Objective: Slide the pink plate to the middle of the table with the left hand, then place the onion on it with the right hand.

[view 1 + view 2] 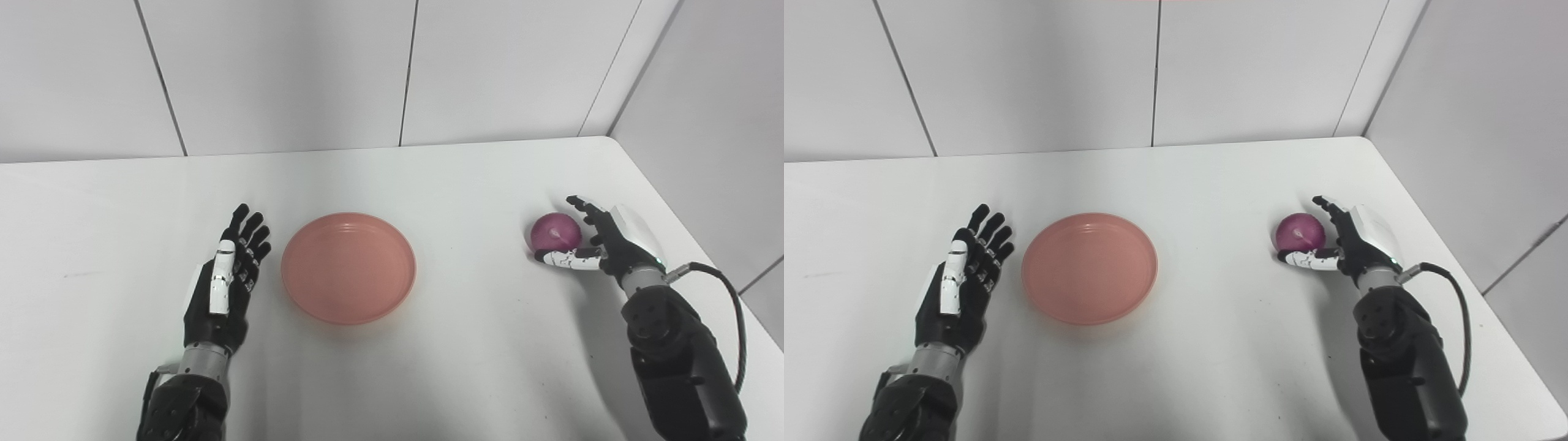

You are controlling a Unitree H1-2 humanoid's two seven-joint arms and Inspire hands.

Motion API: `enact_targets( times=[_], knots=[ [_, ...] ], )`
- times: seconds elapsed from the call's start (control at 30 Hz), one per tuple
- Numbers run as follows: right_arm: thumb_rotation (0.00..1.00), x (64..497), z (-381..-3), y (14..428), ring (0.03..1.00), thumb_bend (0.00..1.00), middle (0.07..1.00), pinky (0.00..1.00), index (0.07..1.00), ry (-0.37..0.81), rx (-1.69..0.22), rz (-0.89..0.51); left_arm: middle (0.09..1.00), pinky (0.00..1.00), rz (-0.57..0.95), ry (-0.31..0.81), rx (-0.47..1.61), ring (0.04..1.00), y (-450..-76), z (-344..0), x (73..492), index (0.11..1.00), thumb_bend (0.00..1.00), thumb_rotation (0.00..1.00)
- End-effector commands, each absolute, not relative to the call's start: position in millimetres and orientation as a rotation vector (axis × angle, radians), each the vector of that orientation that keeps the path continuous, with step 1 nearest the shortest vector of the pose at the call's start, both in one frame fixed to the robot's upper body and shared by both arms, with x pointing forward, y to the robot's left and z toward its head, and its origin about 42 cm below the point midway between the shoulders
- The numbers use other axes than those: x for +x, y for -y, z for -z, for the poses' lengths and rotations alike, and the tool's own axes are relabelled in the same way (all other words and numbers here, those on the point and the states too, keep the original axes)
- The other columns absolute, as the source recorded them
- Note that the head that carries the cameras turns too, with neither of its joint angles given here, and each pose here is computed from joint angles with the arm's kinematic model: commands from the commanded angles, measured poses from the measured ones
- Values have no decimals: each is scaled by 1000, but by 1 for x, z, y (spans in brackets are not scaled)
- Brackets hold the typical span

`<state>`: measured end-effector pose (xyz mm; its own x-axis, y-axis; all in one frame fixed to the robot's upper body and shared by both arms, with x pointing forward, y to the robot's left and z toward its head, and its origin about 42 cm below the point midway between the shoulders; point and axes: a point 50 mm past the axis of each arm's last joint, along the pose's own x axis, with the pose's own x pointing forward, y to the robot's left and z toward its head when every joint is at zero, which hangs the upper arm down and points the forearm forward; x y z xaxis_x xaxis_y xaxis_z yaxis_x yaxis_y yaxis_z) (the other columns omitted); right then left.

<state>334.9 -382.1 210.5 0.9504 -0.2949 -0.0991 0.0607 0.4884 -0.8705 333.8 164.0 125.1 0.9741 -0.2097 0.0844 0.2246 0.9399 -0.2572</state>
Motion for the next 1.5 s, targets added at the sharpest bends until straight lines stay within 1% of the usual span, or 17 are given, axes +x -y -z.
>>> enact_targets(
  times=[0.0, 0.17, 0.4, 0.53, 0.6, 0.73, 0.83, 1.03, 1.13, 1.23, 1.4, 1.47],
  knots=[
    [322, 342, -222, 386, 852, 967, 889, 754, 883, -224, -1057, 237, 962, 962, 207, 13, -276, 959, -168, -114, 327, 953, 476, 1000],
    [337, 344, -222, 388, 828, 951, 872, 721, 874, -230, -1073, 233, 964, 968, 212, 18, -277, 962, -168, -114, 327, 956, 477, 1000],
    [289, 346, -220, 389, 787, 914, 825, 693, 834, -225, -1062, 222, 961, 968, 205, 15, -273, 959, -167, -116, 326, 952, 480, 1000],
    [280, 346, -220, 388, 782, 913, 819, 698, 823, -219, -1054, 218, 967, 972, 214, 19, -276, 966, -167, -115, 326, 959, 481, 1000],
    [266, 346, -220, 387, 762, 909, 804, 676, 809, -213, -1050, 218, 969, 971, 214, 20, -275, 966, -168, -115, 326, 961, 482, 1000],
    [226, 346, -221, 386, 696, 900, 743, 622, 752, -204, -1035, 215, 963, 963, 208, 13, -275, 960, -167, -117, 325, 955, 479, 1000],
    [198, 346, -221, 385, 671, 893, 715, 606, 723, -195, -1035, 209, 963, 965, 206, 13, -278, 960, -167, -116, 326, 955, 477, 1000],
    [182, 347, -221, 383, 644, 880, 684, 584, 692, -189, -1045, 194, 962, 964, 206, 15, -276, 960, -167, -115, 326, 953, 480, 1000],
    [147, 350, -219, 383, 601, 853, 643, 544, 633, -186, -1047, 185, 963, 967, 208, 17, -278, 960, -167, -115, 326, 953, 476, 1000],
    [141, 351, -217, 382, 573, 843, 619, 520, 610, -191, -1066, 183, 968, 971, 213, 16, -278, 962, -168, -115, 326, 957, 478, 1000],
    [119, 354, -213, 380, 543, 818, 586, 515, 559, -180, -1080, 179, 965, 971, 208, 20, -274, 961, -168, -115, 326, 956, 480, 1000],
    [115, 355, -211, 380, 542, 814, 584, 516, 554, -171, -1082, 178, 965, 971, 208, 18, -274, 960, -168, -116, 326, 955, 479, 1000]
  ],
)
